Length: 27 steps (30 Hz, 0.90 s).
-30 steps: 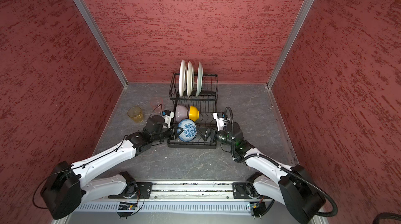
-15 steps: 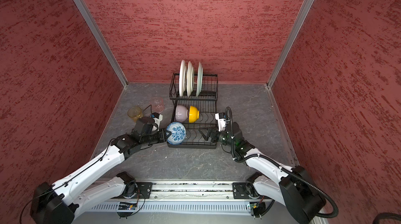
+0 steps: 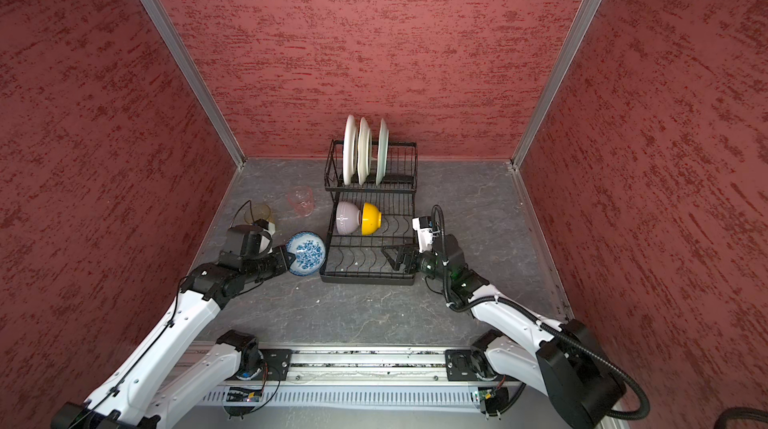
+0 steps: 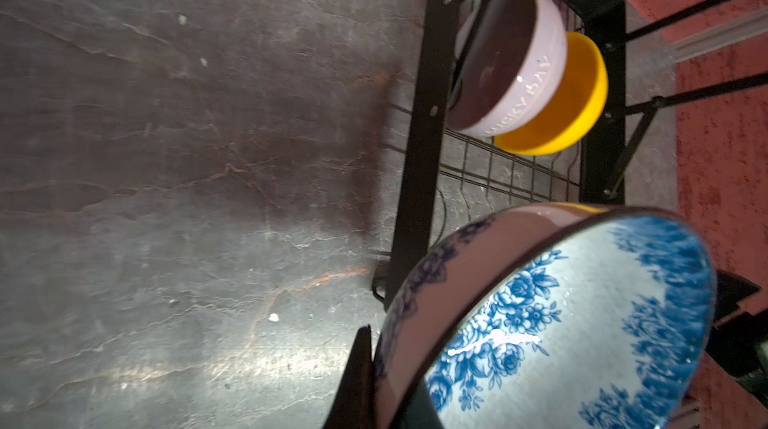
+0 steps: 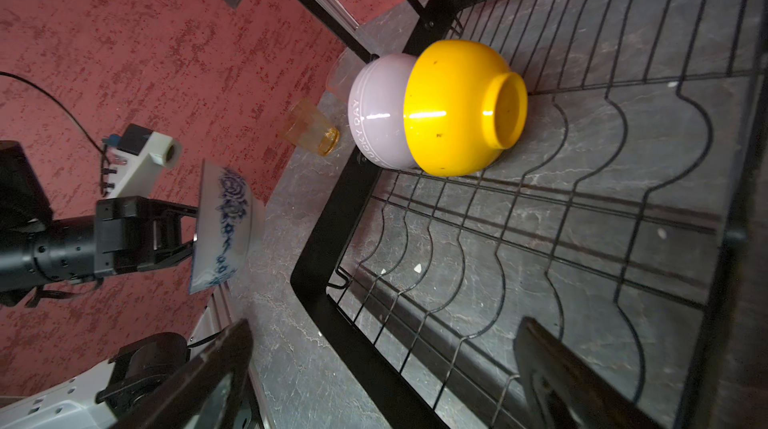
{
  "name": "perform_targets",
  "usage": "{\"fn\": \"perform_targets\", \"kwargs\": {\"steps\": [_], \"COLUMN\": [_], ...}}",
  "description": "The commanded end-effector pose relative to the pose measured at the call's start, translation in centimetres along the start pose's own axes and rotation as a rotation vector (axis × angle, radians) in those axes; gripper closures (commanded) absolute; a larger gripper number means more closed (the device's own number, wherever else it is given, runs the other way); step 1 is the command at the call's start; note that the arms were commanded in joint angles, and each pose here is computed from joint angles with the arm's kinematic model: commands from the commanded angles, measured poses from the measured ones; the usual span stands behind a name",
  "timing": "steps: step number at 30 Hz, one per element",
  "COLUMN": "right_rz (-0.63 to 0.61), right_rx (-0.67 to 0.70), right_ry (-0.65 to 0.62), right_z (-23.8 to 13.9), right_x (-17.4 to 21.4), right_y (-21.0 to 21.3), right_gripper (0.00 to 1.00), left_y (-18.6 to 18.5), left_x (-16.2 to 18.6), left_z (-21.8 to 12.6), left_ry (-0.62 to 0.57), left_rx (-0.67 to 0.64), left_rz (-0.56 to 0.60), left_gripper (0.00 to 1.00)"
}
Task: Unload the mixed dishes from the dish rack
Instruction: 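Pull the floral bowl away with the left gripper while the right gripper releases, then lower the floral bowl onto the table near the glasses and open the left gripper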
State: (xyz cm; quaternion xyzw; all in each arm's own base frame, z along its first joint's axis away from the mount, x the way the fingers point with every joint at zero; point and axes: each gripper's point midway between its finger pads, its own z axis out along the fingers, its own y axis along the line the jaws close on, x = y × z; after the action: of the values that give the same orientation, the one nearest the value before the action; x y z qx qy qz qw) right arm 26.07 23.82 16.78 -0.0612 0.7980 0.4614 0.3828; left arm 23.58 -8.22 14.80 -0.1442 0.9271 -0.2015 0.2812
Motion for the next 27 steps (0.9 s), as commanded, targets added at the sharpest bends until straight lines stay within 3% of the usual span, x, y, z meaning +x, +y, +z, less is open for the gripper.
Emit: {"fn": "perform_targets", "kwargs": {"steps": [1, 12, 27], "right_rz": [-0.068, -0.132, -0.141], "right_rx": [-0.102, 0.055, 0.103], "right_ry": [-0.077, -0.087, -0.072], "right_z": [-1.0, -1.7, -2.5], "right_x": [-1.7, -1.5, -0.9], "right_y": [2.5, -0.1, -0.9], "right_gripper": [0.01, 0.01, 0.01], "left_y": [1.7, 6.9, 10.5], "left_x": [-1.3, -4.0, -4.5], "left_z": [-0.4, 0.5, 4.3], "left_ry": [-0.024, -0.085, -0.079], "left_rx": [-0.071, -0.241, -0.335], "left_rz": [0.002, -0.151, -0.249], "left_gripper": [1.00, 1.00, 1.00]}}
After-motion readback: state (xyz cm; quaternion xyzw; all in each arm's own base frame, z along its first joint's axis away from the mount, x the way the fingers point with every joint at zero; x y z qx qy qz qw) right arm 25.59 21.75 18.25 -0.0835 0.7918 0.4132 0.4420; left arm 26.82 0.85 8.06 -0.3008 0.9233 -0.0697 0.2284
